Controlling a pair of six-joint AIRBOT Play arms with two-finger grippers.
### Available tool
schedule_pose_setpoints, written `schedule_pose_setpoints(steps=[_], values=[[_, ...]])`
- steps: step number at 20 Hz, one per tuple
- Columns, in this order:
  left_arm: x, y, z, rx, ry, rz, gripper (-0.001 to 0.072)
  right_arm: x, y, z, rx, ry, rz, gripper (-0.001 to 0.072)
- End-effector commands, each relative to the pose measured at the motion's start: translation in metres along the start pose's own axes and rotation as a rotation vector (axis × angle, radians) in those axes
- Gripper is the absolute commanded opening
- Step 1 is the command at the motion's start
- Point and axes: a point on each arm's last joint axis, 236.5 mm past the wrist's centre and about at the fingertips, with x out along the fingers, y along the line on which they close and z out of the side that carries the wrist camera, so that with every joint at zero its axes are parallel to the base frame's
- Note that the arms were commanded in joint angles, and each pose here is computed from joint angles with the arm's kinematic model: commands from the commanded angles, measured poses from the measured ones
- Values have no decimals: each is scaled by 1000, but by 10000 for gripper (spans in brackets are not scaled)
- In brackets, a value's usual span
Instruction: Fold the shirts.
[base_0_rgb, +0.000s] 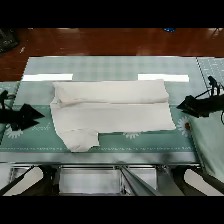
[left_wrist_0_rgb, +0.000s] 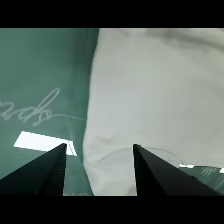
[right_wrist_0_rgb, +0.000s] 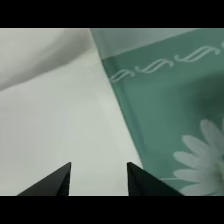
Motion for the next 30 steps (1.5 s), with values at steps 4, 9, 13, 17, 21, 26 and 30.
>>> schedule_pose_setpoints(steps=[4,9,13,17,21,26,30], values=[[57,10,-71,-125,63,-98,508,-7,39,-25,14,-78,165,409],[85,-7,-93,-35,127,-74,508,-16,63,-22,38,-81,264,409],[107,-16,-116,-1,234,-46,508,-49,70,3,20,-144,283,409],[112,-25,-128,82,276,-55,254,-93,8,23,108,-217,161,409],[109,-33,-122,134,259,-83,19,-39,-46,-53,282,3,33,409],[109,-51,-116,147,230,-156,19,3,-57,-98,349,121,38,408],[109,-52,-115,145,227,-159,19,30,-43,-102,311,204,64,408]])
